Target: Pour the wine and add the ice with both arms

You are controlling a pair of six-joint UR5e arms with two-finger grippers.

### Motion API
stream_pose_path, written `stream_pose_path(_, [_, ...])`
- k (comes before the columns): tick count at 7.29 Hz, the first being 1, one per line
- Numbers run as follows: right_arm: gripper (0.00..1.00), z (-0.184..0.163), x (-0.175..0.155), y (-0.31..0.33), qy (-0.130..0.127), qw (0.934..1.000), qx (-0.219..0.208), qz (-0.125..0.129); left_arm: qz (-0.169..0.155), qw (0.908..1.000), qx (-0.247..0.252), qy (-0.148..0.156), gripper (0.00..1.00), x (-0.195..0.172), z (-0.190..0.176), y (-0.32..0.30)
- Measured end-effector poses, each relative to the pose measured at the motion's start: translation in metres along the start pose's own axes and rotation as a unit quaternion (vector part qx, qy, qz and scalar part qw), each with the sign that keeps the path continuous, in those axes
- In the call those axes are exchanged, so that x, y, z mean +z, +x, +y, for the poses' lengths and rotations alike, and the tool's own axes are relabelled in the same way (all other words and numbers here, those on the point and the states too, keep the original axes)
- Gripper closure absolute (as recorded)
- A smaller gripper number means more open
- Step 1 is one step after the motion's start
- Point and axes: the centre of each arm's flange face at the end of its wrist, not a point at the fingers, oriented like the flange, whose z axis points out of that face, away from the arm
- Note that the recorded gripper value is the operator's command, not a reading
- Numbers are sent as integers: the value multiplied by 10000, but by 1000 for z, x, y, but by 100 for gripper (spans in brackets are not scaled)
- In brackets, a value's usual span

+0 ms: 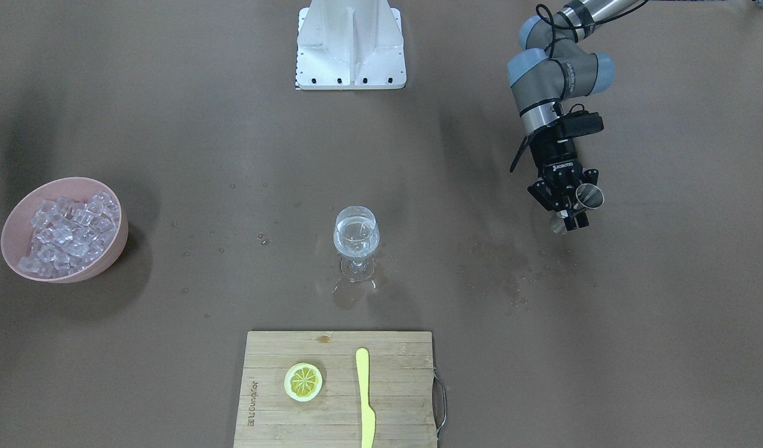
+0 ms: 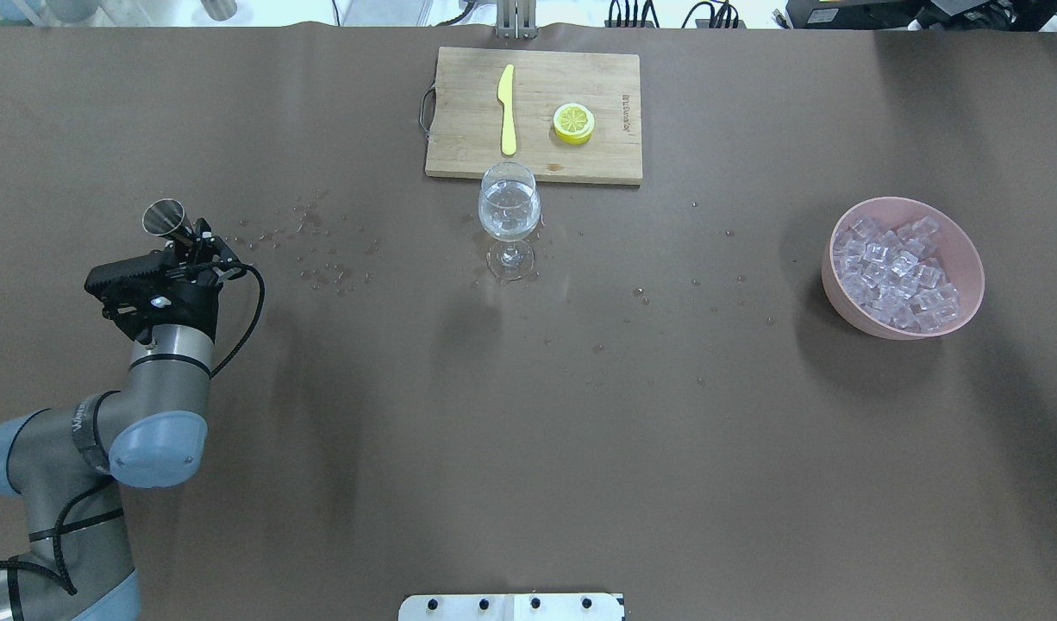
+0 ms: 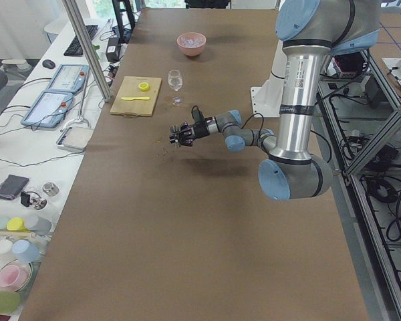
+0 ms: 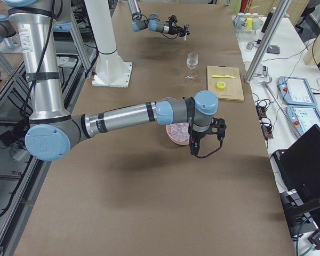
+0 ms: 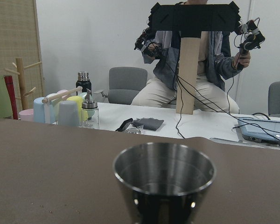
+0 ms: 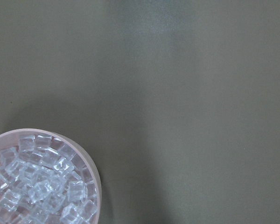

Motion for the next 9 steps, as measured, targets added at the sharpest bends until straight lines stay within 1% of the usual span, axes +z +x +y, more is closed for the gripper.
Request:
stream_pose_path(2, [0, 0, 1, -1, -12, 10000, -8, 4, 16, 9997, 24, 255, 100, -4, 19, -2])
stream_pose_path(3, [0, 0, 2, -1, -16, 10000, -10, 5, 44, 9996, 35, 285, 100, -8, 27, -2])
stream_pose_path(7, [0, 0, 3, 0, -21, 10000, -3, 20, 272, 9996, 54, 60, 100, -37, 47, 9])
stream_pose_path(8, [0, 0, 3, 0, -20, 10000, -3, 21, 272, 9996, 87, 50, 77, -38, 50, 8])
stream_pose_path(9, [0, 0, 3, 0, -21, 10000, -3, 21, 257, 9996, 132, 59, 72, -37, 54, 5])
